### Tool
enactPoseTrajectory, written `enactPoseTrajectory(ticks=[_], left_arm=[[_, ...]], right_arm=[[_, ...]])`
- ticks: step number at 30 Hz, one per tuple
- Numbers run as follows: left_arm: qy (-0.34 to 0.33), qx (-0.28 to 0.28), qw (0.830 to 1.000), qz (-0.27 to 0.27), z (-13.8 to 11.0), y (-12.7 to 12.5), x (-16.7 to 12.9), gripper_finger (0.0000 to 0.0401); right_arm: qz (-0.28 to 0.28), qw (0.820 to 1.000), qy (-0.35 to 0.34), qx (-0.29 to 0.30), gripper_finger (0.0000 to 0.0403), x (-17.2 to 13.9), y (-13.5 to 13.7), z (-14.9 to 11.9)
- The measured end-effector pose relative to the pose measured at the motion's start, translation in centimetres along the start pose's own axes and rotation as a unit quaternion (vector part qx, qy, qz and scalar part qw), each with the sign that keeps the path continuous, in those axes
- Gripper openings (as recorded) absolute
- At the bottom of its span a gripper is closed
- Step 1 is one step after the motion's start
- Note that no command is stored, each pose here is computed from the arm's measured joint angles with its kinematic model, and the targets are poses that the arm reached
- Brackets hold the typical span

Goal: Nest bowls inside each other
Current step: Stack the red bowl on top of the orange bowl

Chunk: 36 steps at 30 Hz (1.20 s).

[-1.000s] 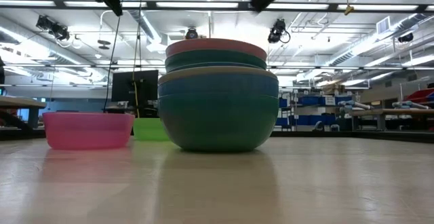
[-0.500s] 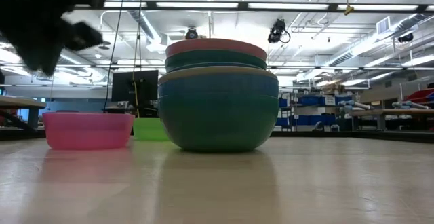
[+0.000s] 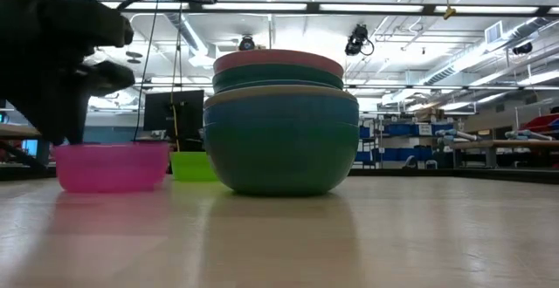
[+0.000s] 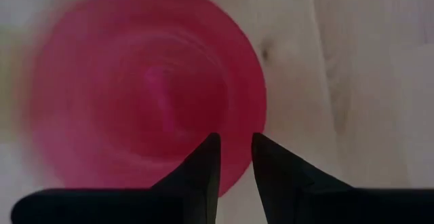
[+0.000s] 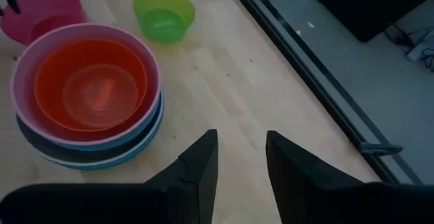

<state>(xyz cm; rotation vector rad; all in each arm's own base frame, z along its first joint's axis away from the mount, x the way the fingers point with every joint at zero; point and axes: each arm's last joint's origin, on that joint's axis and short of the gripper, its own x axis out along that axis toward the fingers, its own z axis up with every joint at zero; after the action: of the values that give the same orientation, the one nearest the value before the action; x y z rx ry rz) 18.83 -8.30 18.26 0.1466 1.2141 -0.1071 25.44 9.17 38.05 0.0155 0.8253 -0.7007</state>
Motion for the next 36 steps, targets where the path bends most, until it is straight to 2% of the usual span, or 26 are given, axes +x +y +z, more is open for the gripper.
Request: enactPoseTrajectory(ticks=[5,9,15,22,29,36], left_arm=[[0.002,0.005,1.000,-0.012,0.0,-0.3,0.1,0.0092],[0.005,-0.013,1.000,-0.021,-0.1,-0.4,0.1,0.0094],[0.018,-0.049,0.997,-0.057,-0.1,-0.6,0.0,0.0124],[0.019,-0.059,0.996,-0.060,0.2,-0.6,-0.3,0.0157],[0.000,-0.047,0.996,-0.069,2.1,-0.8,-2.8,0.0158],[0.022,-0.055,0.995,-0.075,0.9,-1.7,-1.9,0.0159]], right_arm=[[0.000,1.000,0.002,-0.001,0.0112,0.0,0.0,0.0],[0.001,1.000,0.003,0.000,0.0112,0.0,0.0,0.0],[0.003,1.000,0.006,0.000,0.0112,0.1,0.0,0.0],[0.004,1.000,0.012,0.005,0.0112,0.3,-0.1,0.1],[0.001,1.000,0.017,0.009,0.0112,0.5,-0.3,0.3],[0.008,1.000,0.027,0.007,0.0112,0.7,0.0,0.2]])
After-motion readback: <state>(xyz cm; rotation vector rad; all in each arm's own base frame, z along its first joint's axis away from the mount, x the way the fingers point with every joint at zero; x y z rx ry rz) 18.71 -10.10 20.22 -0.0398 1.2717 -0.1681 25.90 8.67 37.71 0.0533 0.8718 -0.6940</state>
